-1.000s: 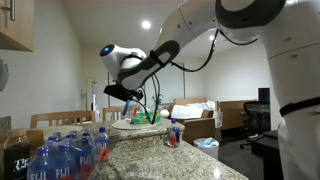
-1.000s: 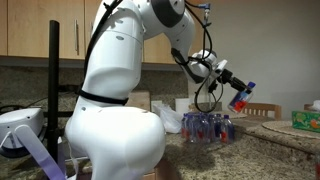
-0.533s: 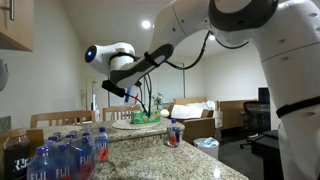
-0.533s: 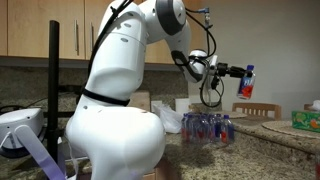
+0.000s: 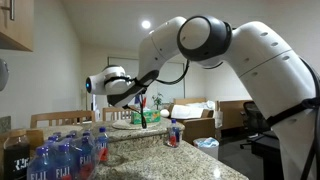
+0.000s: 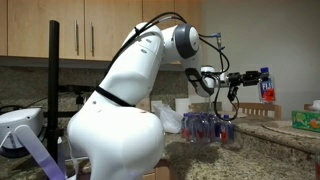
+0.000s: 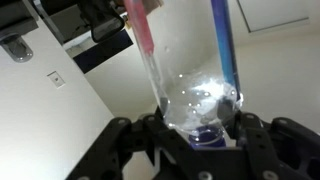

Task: Put three bottles of water a step above

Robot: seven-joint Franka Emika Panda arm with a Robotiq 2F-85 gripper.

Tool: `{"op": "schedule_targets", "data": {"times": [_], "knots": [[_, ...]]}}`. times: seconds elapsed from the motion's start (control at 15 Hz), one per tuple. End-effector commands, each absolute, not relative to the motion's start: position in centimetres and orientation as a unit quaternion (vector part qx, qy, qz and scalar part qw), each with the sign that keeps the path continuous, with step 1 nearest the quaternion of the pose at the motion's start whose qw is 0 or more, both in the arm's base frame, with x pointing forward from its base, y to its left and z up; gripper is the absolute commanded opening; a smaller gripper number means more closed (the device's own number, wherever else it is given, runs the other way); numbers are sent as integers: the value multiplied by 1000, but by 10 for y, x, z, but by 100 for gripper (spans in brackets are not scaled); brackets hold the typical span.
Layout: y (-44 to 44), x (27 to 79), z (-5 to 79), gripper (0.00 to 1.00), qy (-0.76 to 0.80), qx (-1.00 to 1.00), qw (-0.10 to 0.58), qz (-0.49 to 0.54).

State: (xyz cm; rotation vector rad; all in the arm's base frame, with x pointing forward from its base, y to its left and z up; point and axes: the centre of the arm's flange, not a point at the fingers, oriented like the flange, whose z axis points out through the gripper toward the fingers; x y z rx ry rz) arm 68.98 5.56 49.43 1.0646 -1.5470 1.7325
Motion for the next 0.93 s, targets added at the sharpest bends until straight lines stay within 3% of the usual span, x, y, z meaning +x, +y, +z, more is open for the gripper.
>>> {"op": "schedule_targets", "data": {"times": [0.0, 0.47, 0.87], "knots": [[45, 720, 461, 28, -577, 316, 341, 671], [31, 743, 431, 28, -489, 285, 495, 659], [33, 773, 398, 28, -449, 467, 443, 620]]}}
